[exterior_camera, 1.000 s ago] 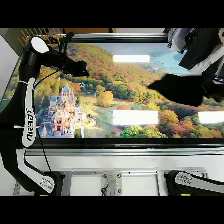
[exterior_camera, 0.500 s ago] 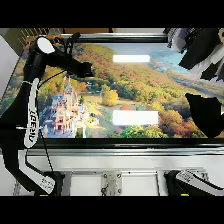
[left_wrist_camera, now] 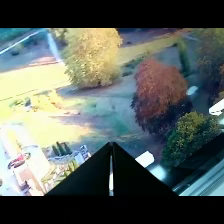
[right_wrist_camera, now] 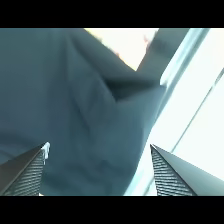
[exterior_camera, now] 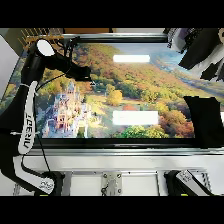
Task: Fold the clothes and pants, and hang the long-sleeved shirts on hangers.
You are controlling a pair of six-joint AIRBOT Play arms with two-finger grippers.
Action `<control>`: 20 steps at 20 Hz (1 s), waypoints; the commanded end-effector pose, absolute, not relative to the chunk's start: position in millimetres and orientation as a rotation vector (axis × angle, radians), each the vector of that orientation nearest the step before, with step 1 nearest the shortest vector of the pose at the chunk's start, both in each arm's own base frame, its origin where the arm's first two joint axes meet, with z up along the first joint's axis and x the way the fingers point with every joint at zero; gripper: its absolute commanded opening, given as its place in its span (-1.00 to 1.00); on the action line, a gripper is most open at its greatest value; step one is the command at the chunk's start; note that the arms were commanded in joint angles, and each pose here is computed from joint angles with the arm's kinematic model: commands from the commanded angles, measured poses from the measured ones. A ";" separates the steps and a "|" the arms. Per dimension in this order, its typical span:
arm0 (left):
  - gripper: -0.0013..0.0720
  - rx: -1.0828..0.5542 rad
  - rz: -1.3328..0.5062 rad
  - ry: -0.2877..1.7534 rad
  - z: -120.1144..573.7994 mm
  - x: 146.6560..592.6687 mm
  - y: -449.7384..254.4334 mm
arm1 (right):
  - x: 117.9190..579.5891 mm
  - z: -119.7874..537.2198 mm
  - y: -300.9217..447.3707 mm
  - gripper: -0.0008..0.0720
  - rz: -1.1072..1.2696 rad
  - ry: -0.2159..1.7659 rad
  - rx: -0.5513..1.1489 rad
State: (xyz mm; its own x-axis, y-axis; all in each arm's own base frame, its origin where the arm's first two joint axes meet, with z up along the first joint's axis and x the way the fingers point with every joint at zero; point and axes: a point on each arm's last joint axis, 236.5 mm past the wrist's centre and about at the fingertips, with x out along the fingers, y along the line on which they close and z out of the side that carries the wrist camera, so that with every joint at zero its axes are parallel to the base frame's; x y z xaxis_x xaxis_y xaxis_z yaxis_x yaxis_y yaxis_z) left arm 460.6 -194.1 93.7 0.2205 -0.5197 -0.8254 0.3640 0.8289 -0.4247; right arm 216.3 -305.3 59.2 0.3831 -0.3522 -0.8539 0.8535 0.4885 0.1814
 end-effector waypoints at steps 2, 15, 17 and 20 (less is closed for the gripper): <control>-0.93 -0.177 -0.541 1.156 81.6 436.4 -185.6 | 268.0 140.1 -259.1 1.00 -0.634 0.620 0.546; -0.93 -0.165 -0.555 1.224 37.0 353.1 -198.8 | 337.1 135.6 12.7 1.00 0.141 0.746 0.325; -0.93 -0.166 -0.551 1.214 37.7 355.4 -198.4 | 336.9 135.3 15.6 0.99 0.149 0.749 0.321; -0.93 -0.167 -0.551 1.209 38.1 356.5 -198.9 | 337.0 135.4 15.6 0.86 0.150 0.748 0.320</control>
